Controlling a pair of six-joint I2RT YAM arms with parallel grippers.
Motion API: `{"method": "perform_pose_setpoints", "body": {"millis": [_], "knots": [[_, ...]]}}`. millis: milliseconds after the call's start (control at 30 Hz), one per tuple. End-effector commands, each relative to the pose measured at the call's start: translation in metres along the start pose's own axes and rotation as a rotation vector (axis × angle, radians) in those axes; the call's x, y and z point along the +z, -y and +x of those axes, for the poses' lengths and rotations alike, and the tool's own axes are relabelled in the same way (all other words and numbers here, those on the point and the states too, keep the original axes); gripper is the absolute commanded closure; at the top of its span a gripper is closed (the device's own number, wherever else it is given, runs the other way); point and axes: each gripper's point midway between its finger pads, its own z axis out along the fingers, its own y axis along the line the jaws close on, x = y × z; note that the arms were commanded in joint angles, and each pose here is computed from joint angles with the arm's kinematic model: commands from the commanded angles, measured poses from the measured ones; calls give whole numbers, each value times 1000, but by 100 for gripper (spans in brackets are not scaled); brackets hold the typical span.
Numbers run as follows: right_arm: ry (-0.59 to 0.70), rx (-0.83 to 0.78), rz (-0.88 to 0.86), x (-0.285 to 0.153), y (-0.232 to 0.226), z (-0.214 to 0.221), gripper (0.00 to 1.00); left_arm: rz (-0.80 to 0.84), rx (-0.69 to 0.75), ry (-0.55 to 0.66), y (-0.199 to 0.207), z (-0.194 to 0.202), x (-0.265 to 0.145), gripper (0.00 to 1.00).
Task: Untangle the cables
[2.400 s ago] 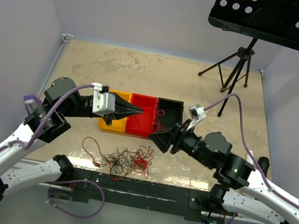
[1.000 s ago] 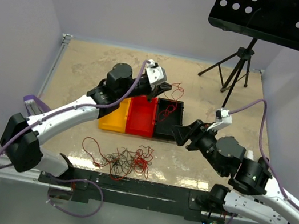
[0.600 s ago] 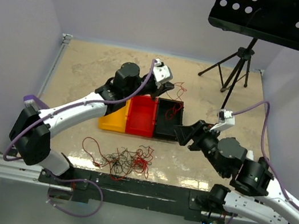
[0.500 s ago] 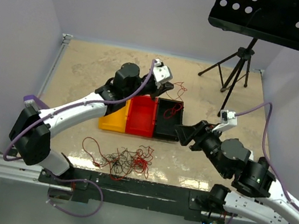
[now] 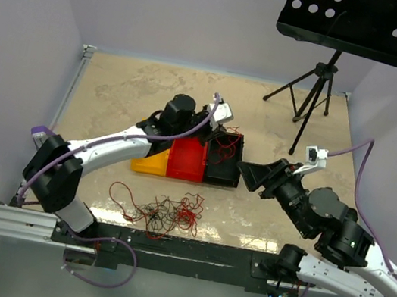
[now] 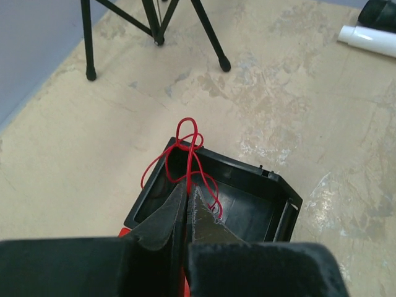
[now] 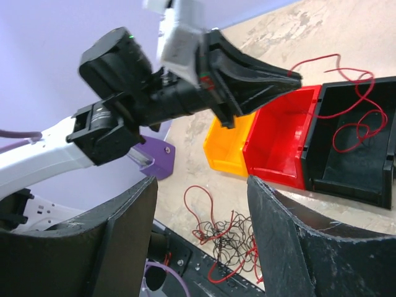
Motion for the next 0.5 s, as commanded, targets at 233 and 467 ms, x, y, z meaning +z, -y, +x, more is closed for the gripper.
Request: {"method": "perform_pose_setpoints", "body": {"millis": [233, 467], "knots": [[70, 146, 90, -1, 18, -7, 36, -65, 84, -229, -13, 66, 61, 100], [44, 120, 197, 13, 32, 8, 36, -10, 103, -401, 2, 114, 75, 100]]}}
